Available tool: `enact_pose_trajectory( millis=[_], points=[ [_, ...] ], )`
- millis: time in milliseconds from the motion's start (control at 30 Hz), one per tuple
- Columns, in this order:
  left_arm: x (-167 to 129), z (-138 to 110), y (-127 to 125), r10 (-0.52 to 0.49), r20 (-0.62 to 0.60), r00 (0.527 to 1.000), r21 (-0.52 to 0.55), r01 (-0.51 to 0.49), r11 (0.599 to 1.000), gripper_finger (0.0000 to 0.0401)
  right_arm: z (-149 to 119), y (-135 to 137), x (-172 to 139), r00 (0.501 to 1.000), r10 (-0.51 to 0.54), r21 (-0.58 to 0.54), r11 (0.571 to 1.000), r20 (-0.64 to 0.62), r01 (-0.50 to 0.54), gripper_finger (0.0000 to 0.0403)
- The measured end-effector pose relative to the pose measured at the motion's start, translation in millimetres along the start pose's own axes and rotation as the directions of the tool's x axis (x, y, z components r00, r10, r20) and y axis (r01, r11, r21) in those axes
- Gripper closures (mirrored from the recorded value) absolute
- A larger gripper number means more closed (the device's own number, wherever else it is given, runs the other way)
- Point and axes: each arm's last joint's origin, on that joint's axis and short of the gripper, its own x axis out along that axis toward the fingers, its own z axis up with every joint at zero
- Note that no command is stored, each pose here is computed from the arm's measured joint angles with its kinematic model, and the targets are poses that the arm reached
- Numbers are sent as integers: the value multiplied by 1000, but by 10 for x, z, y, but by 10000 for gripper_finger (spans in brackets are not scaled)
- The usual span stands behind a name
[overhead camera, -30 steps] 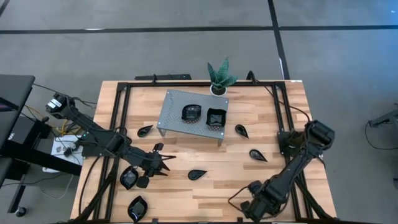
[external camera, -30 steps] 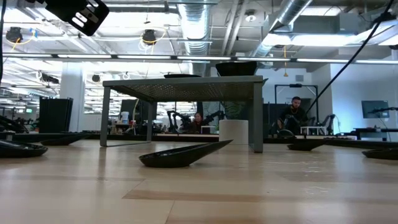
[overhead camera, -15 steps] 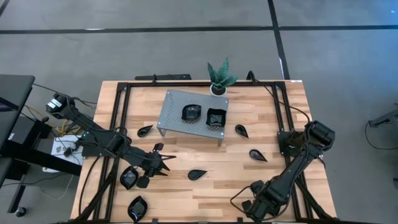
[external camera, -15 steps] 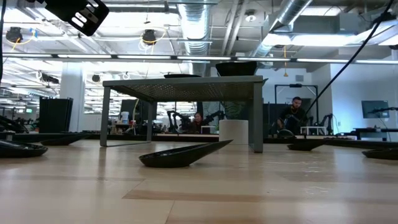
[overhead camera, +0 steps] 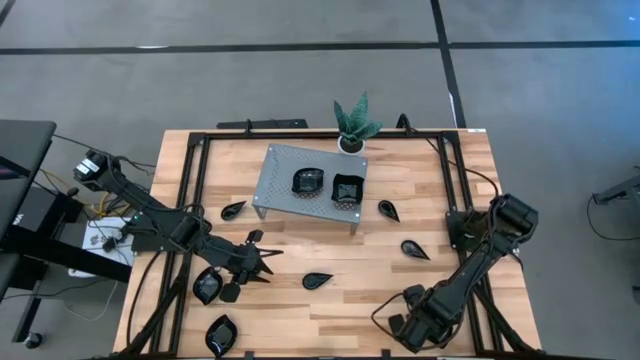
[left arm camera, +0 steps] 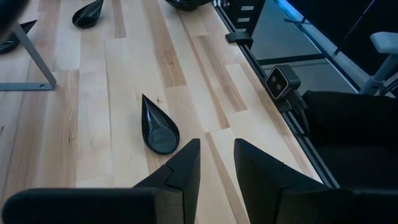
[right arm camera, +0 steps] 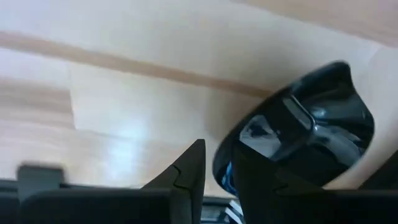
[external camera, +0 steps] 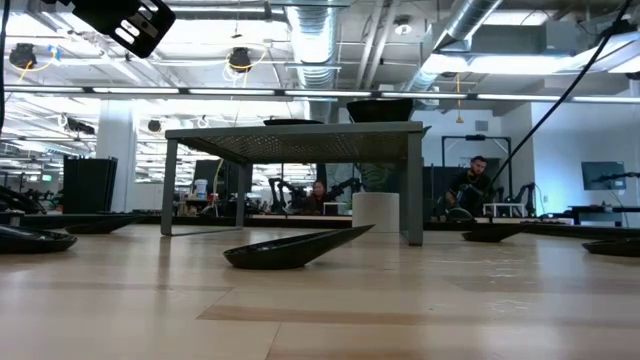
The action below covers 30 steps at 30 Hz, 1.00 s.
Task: Pick & Place Mini shaped plates
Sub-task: Stack the leaf shaped plate on top of the leaf shaped plates on the shelf
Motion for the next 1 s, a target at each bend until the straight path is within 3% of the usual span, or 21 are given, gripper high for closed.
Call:
enact_pose_trajectory(
  millis=[333, 733, 1000],
  points=[
    [1, 0, 0, 0, 0, 1000, 0, 0, 1000, 302, -25, -26, 10, 1000, -5, 25, 1000, 6, 5, 331],
    [1, 4, -1, -1, 4, 1000, -1, 1, 1000, 302, -52, 64, 301, 995, -77, -6, 997, -58, 77, 348],
    [1, 15, -3, -3, 15, 1000, -2, 3, 1000, 302, -100, 63, 206, 991, -83, -63, 995, -103, 77, 397]
  ],
)
